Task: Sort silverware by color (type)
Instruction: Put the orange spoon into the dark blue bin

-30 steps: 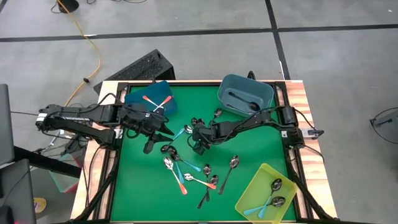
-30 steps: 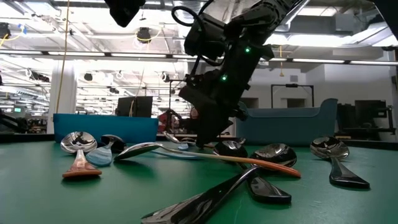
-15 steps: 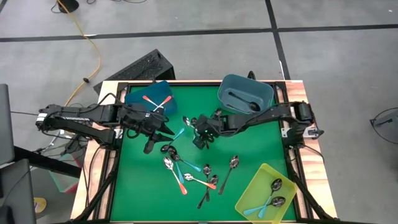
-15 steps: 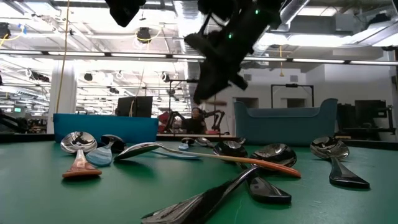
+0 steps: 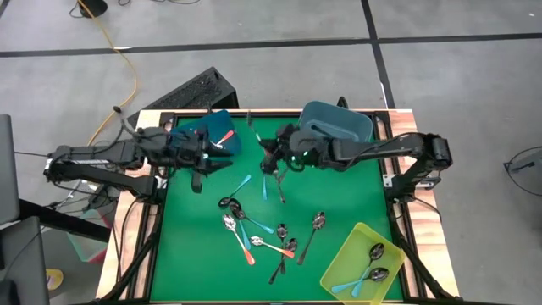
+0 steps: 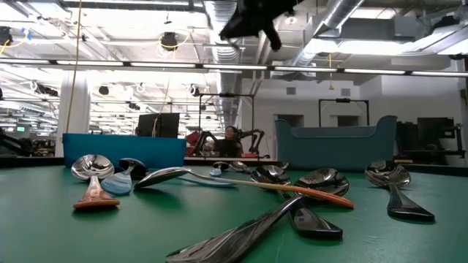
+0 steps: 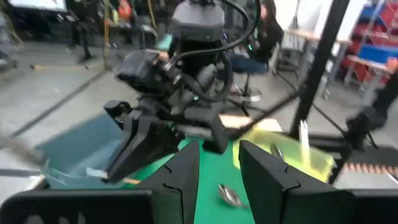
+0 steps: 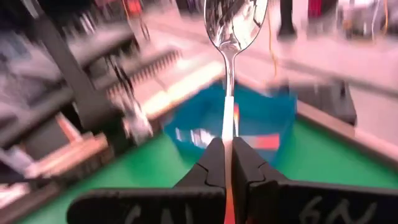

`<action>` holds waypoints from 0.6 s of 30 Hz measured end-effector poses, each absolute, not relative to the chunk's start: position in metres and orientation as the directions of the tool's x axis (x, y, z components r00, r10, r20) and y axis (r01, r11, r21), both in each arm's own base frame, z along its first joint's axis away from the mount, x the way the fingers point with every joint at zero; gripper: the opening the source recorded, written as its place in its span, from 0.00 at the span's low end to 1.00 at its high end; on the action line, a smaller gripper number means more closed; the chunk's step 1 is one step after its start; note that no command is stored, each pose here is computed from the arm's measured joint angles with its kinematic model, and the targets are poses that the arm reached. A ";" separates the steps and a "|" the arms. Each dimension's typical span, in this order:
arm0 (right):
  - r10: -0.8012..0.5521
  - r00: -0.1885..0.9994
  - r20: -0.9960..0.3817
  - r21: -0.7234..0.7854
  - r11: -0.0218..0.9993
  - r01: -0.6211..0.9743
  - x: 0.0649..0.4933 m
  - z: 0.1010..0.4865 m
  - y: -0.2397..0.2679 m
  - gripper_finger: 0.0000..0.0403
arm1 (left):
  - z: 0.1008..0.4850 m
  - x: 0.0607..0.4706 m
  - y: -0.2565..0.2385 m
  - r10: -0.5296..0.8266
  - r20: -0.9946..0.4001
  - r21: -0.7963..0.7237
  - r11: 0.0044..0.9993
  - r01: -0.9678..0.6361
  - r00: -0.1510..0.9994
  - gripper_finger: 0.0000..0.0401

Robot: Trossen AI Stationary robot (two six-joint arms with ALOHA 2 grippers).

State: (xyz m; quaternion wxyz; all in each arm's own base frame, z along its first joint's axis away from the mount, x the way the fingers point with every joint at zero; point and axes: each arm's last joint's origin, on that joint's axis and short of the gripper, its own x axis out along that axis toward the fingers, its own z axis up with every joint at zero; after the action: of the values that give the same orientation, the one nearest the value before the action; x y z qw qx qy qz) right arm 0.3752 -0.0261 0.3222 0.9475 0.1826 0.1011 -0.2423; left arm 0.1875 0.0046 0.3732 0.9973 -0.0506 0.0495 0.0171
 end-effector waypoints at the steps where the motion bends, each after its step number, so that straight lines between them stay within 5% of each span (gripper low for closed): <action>1: -0.427 0.872 -0.240 0.296 0.823 0.485 0.374 0.329 -0.028 0.02 | 0.375 0.185 0.006 0.039 -0.085 -0.100 0.994 -0.048 0.996 0.25; 8: -0.423 0.905 -0.036 0.297 0.860 0.414 0.370 0.357 -0.029 0.02 | 0.362 0.185 0.016 0.063 0.036 -0.171 0.984 -0.056 0.997 0.25; 18: -0.356 0.934 0.019 0.287 0.897 0.336 0.373 0.361 -0.024 0.03 | 0.302 0.180 0.030 0.172 0.340 -0.392 0.920 -0.027 0.924 0.25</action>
State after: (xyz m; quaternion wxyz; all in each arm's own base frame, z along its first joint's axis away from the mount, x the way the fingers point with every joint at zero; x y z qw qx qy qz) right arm 0.3725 -0.0245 0.3613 0.9733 0.1408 -0.0356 -0.1775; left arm 0.1803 0.0304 0.3024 0.9617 -0.1935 -0.1874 0.0515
